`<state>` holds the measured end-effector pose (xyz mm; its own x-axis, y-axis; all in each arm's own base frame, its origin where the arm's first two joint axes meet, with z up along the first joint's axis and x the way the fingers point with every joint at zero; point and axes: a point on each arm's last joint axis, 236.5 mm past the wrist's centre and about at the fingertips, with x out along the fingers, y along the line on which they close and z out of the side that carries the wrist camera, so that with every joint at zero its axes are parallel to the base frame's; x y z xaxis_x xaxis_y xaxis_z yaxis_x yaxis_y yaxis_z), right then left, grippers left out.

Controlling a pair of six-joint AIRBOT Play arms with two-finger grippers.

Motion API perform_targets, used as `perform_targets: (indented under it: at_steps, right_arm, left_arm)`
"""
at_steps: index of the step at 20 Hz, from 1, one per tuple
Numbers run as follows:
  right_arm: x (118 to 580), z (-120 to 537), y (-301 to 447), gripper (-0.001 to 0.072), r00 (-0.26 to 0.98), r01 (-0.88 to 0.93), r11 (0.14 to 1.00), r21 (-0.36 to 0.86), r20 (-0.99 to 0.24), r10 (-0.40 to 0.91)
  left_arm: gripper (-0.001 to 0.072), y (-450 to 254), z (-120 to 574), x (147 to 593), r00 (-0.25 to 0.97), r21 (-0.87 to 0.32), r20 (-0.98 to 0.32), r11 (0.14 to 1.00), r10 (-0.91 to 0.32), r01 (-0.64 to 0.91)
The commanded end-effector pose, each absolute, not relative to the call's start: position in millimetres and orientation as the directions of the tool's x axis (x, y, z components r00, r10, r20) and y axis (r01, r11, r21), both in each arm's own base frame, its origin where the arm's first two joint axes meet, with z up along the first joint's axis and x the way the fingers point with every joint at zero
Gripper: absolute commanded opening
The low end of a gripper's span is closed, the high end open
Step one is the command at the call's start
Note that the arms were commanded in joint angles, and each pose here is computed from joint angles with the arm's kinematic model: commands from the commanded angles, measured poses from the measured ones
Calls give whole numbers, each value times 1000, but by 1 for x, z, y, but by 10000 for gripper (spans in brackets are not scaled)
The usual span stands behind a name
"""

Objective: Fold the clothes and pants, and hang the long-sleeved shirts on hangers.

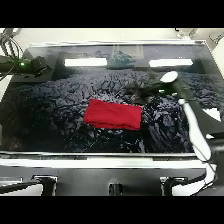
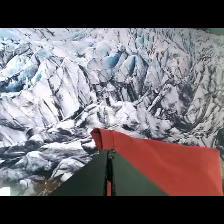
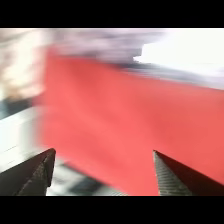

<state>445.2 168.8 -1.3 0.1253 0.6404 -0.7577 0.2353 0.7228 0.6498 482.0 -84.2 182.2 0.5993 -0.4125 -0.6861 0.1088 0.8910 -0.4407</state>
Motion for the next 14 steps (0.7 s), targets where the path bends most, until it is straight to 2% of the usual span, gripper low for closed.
perform_targets:
  at_steps: [1,4,7,9,10,11,12,13,14]
  right_arm:
    - [390,-39,68,700,-41,383,802,458,-859,510]
    - [386,-69,119,700,23,377,681,627,-742,670]
    - [381,-89,150,694,46,369,610,701,-669,742]
    - [383,-96,161,615,50,376,588,717,-649,759]
    - [387,-95,166,513,62,384,569,727,-636,770]
    - [389,-91,174,361,70,371,551,748,-614,786]
    - [391,-81,180,111,78,341,521,783,-575,814]
    - [397,-65,182,33,104,314,476,822,-528,843]
    - [407,-45,177,33,137,266,451,852,-497,857]
  left_arm:
    - [18,-83,184,481,601,-435,-685,893,-410,114]
    - [18,-85,182,477,587,-436,-695,892,-416,116]
    - [18,-90,180,473,569,-438,-704,891,-424,122]
    - [19,-94,180,473,567,-440,-702,889,-431,130]
    - [18,-97,180,472,565,-440,-702,888,-433,134]
    - [18,-98,180,472,564,-441,-702,887,-435,136]
    - [19,-99,180,472,563,-440,-702,887,-436,139]
    - [19,-100,180,472,563,-440,-702,887,-437,140]
    - [19,-100,180,472,562,-440,-702,887,-437,141]
